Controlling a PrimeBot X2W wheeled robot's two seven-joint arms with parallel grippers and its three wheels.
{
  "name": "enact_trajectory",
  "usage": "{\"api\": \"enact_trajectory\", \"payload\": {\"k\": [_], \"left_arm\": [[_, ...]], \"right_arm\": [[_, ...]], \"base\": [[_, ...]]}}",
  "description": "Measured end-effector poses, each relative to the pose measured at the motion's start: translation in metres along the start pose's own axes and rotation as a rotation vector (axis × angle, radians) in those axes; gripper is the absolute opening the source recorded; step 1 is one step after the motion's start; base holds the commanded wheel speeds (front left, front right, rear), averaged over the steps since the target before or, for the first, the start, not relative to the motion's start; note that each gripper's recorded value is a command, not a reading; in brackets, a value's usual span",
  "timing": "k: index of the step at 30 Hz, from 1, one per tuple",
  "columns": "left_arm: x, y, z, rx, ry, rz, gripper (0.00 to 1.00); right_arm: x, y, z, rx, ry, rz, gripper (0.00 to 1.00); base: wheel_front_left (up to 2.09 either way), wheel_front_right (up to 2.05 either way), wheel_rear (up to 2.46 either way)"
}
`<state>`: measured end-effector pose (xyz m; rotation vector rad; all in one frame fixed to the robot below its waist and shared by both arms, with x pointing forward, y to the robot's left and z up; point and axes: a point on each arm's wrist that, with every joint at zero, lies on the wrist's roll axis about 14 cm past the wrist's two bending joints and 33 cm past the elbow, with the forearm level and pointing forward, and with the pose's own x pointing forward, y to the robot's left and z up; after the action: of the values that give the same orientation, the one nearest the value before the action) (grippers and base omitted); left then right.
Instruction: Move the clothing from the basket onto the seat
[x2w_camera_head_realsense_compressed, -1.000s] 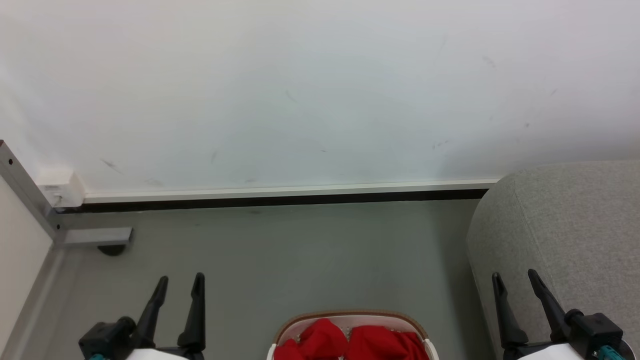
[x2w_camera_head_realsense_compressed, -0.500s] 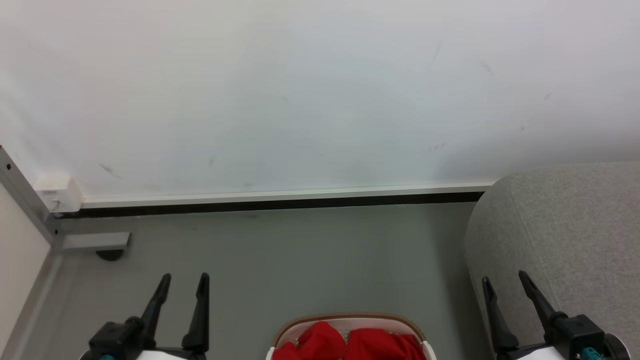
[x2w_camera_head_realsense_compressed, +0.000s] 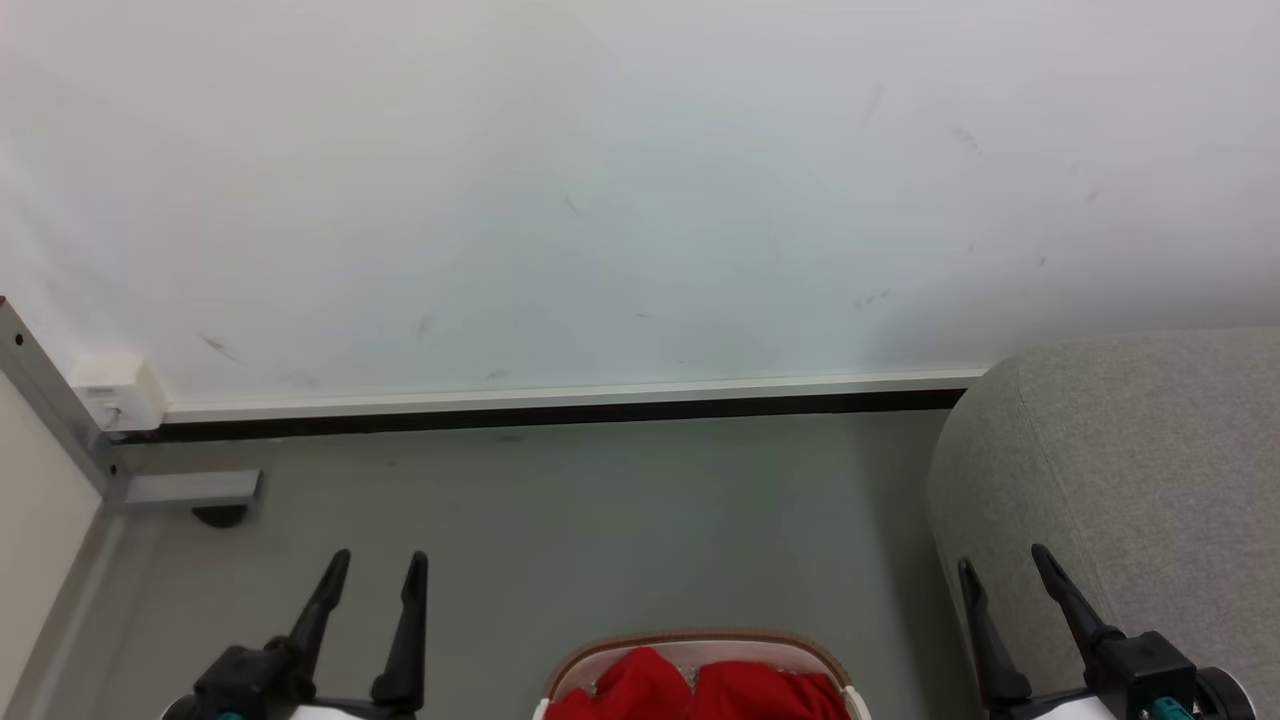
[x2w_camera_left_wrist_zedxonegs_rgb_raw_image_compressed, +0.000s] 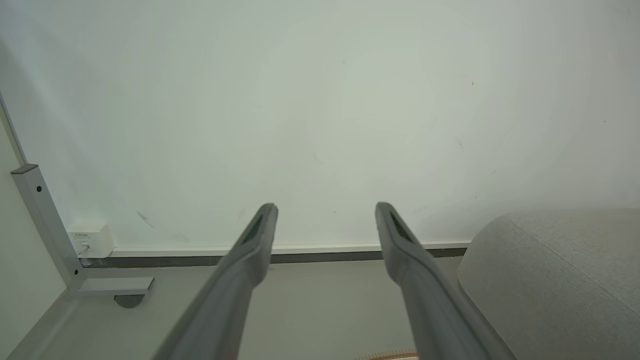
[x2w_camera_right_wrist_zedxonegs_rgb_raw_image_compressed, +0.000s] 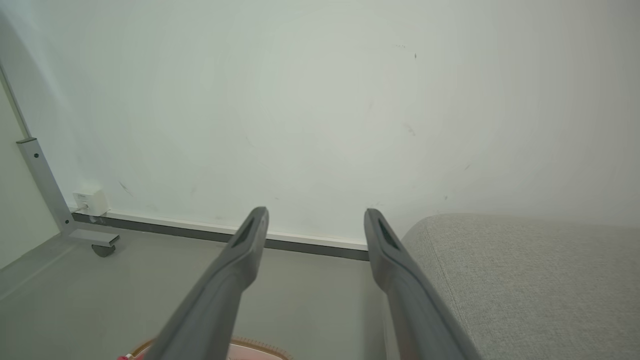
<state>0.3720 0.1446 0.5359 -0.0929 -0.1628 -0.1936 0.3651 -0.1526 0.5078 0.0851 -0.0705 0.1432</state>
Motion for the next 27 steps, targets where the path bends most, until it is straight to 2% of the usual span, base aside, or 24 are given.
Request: {"api": "enact_trajectory", "payload": {"k": [20,27], "left_arm": [[0.000,0.001,-0.002,-0.006,0.007,0.003,1.00],[0.007,-0.013,-0.010,-0.037,0.026,-0.035,1.00]], "right_arm": [[0.000,-0.002,0.001,0.030,-0.006,-0.011,1.00],[0.000,-0.012,0.007,0.031,-0.023,-0.039,1.00]], "base": [[0.00,0.00,0.00],[0.00,0.00,0.00]]}}
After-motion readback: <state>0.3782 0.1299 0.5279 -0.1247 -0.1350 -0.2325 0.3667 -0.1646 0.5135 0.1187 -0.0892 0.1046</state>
